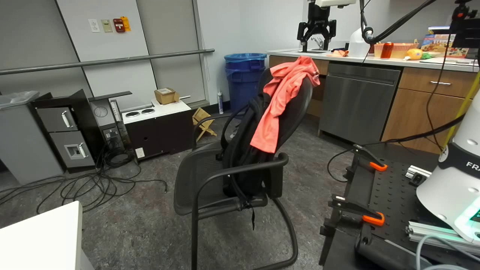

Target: Put the sweatshirt on the seat of the chair

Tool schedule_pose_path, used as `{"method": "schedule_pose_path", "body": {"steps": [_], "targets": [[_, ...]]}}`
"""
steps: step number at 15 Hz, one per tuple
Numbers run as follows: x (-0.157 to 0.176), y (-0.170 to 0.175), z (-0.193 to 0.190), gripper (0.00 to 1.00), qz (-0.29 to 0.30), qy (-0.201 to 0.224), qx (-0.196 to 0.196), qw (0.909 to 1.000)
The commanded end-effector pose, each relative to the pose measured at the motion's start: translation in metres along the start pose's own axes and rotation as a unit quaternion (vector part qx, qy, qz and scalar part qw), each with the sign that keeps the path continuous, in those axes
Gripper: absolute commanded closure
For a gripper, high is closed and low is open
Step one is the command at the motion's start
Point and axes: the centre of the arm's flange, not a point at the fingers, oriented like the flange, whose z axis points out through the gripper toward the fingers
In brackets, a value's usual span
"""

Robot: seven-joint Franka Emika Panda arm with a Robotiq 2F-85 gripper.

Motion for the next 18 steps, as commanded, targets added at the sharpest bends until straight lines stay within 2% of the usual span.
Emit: {"method": "schedule_pose_path", "body": {"steps": [1,8,18], "targets": [[0.001,-0.002,0.001,0.00,0.003,0.003,-0.003,1.0000],[0.020,-0.007,0.019,0.00,0.041,0.026,-0.019,0.9987],[0.041,-0.017,0.053,0.00,0.055,0.004,-0.030,0.9980]]}}
